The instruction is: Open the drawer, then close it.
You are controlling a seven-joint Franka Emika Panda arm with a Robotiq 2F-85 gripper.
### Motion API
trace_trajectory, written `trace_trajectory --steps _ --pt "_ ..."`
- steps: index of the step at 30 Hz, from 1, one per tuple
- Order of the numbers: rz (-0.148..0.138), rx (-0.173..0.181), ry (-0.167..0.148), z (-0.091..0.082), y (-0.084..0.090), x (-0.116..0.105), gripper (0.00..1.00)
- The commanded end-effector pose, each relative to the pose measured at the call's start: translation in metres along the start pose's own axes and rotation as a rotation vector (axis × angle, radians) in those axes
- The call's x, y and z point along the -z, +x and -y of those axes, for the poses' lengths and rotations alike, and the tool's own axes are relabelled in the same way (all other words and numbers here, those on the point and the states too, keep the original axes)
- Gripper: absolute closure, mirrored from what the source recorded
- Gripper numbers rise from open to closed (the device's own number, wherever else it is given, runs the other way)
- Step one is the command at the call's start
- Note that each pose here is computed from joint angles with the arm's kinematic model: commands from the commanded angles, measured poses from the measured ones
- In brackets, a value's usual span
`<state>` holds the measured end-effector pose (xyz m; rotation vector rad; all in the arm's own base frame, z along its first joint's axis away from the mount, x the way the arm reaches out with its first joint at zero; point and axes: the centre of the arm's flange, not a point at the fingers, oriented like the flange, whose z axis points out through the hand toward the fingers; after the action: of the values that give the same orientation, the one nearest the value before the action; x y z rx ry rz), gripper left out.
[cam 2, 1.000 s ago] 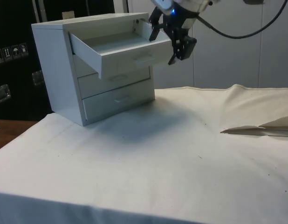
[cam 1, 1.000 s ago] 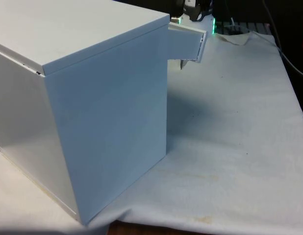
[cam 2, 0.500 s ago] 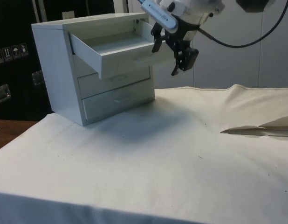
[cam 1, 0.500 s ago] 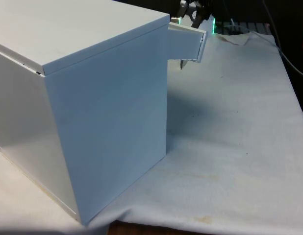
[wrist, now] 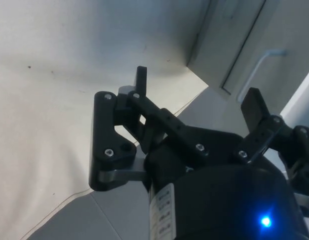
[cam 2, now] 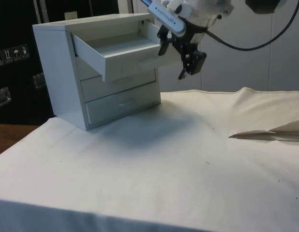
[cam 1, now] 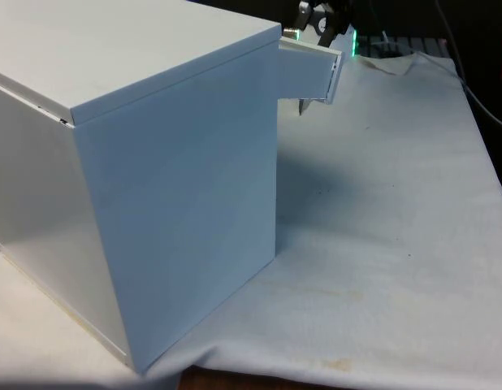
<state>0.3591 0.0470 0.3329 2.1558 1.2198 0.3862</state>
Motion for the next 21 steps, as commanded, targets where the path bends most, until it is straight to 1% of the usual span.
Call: trace_trajectory --steps 1,4,5,6,7,9,10,14,15,17,18,19,21 --pt "-0.001 0.000 -0.004 0.0000 0.0005 0.0001 0.00" --pt "0.000 -0.001 -0.001 0.0008 0.0004 -0.0010 0.00" --pt "0.001 0.000 0.000 0.0010 0.0004 -0.0013 0.01" --pt "0.001 -0.001 0.000 0.0010 0.0004 -0.0013 0.05" --pt "0.001 -0.001 0.001 0.0013 0.0004 -0.0016 0.16" --pt "0.004 0.001 0.005 0.0018 0.0001 -0.0022 0.28" --pt "0.002 0.000 0.001 0.0015 0.0004 -0.0019 0.28" --pt "0.002 -0.001 0.001 0.0015 0.0004 -0.0019 0.49" --pt "0.003 -0.001 0.002 0.0017 0.0004 -0.0021 0.59" --pt "0.003 -0.001 0.002 0.0017 0.0004 -0.0021 0.70" --pt "0.005 0.001 0.006 0.0021 0.0001 -0.0024 0.77" --pt "0.003 -0.001 0.002 0.0017 0.0004 -0.0021 0.77" --pt "0.003 -0.001 0.002 0.0017 0.0004 -0.0021 0.88"
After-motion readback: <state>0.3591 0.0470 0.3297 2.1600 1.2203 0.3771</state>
